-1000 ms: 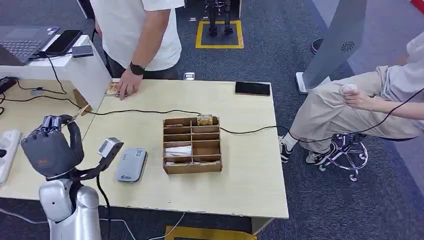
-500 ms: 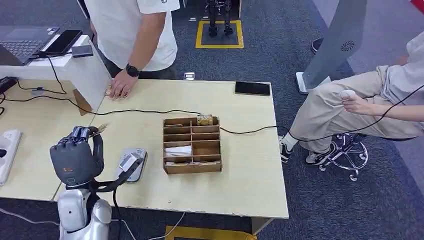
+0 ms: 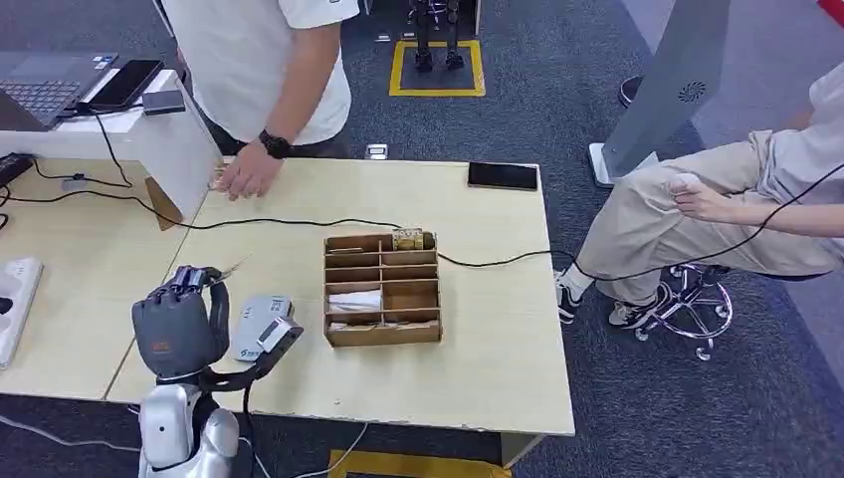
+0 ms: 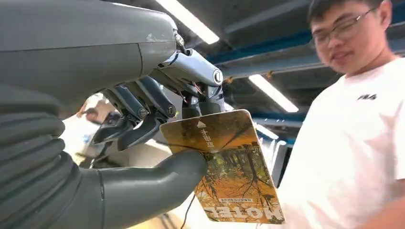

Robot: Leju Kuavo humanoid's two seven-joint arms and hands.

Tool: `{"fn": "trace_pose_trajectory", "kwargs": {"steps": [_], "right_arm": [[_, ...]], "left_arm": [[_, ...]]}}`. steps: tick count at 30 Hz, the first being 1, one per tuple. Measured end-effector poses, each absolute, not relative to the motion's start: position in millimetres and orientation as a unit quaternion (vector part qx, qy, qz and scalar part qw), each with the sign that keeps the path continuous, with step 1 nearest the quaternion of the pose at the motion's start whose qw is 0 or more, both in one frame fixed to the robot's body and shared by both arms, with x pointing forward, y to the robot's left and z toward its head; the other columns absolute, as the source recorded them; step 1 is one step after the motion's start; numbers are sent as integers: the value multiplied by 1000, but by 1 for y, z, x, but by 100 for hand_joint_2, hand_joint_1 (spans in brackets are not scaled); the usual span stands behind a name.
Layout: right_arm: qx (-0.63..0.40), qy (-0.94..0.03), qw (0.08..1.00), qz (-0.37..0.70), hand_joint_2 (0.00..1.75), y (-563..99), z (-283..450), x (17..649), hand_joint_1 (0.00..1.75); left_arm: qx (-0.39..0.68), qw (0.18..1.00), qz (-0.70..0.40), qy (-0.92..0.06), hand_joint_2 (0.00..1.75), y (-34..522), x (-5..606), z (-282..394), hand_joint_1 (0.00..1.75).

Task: Pass the card to the sensor for recognition and then transmit it.

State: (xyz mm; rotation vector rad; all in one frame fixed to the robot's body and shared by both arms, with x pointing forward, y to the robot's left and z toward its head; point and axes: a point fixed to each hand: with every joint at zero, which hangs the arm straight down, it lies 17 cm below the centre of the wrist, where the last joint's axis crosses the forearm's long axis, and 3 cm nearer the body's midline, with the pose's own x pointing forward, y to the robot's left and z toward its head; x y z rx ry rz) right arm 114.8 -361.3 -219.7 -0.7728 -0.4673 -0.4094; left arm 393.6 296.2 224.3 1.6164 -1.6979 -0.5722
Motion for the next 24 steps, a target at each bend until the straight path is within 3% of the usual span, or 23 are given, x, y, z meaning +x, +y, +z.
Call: {"fn": "trace_pose_trajectory", "kwargs": {"steps": [24], "right_arm": [[-371,-224,881,-189,175,-361,-219,116,0]], "left_arm": [[592,409,-214,-660,175,265,405,201,175]]}}
